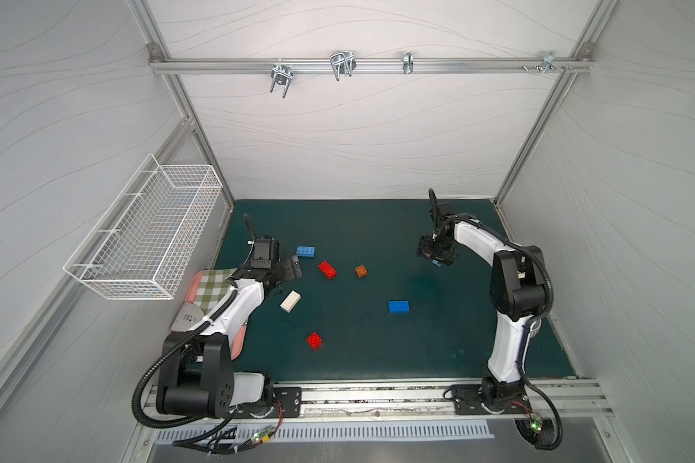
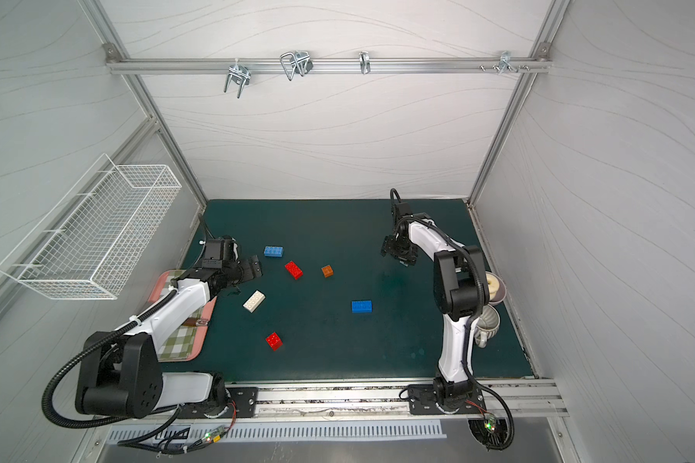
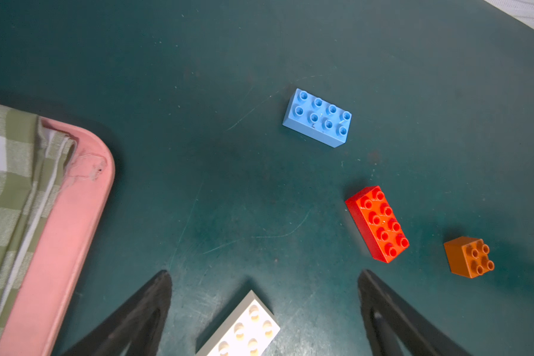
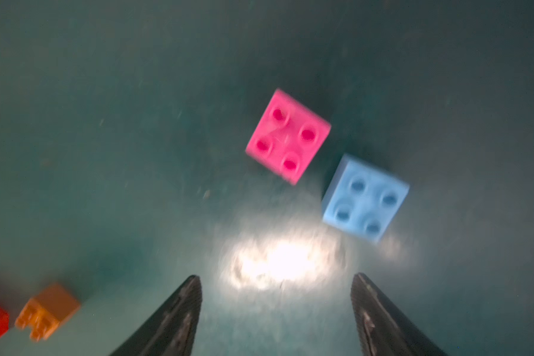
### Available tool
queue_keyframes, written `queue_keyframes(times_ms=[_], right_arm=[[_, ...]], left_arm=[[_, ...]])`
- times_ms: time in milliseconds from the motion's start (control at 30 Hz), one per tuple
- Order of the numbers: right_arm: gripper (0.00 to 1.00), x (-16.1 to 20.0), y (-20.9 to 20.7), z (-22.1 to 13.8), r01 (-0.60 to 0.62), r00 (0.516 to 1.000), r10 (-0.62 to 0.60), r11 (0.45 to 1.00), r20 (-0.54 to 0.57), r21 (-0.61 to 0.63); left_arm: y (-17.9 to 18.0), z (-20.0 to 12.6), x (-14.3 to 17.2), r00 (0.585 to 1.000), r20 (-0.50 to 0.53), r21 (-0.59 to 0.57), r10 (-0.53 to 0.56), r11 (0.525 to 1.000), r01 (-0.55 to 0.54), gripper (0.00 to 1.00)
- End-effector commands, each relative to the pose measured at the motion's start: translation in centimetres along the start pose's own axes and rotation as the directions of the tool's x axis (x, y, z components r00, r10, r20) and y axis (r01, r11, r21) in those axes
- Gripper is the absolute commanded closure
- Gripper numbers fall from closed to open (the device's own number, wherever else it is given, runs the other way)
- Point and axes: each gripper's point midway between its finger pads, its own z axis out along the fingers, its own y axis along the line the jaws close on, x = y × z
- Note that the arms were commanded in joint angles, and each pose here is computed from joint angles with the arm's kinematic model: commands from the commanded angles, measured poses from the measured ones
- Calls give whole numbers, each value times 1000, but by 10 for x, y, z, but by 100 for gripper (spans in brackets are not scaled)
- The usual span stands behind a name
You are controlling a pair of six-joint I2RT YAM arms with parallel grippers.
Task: Assemble a carrot with lego
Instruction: Pick up the lego brick from the center of the board.
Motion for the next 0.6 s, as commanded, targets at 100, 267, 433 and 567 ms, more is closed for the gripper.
queue_keyframes(times_ms=[100, 267, 433, 567], right_arm=[[29, -21, -22, 12, -4, 1000, 4, 998, 11, 60], [31, -20, -35, 18, -15, 1000, 15, 996, 6, 86], [33, -23, -42, 15, -22, 1000, 20, 996, 19, 90], [36, -27, -49, 16, -39, 999, 37, 995, 23, 90]], left_arm=[[-10, -1, -8, 1000, 15, 33, -9, 999, 8, 5], [-10, -2, -7, 1000, 14, 33, -12, 999, 11, 5], [-10, -2, -9, 1000, 17, 33, -14, 999, 13, 6], [-11, -1, -9, 1000, 15, 34, -16, 999, 16, 5]])
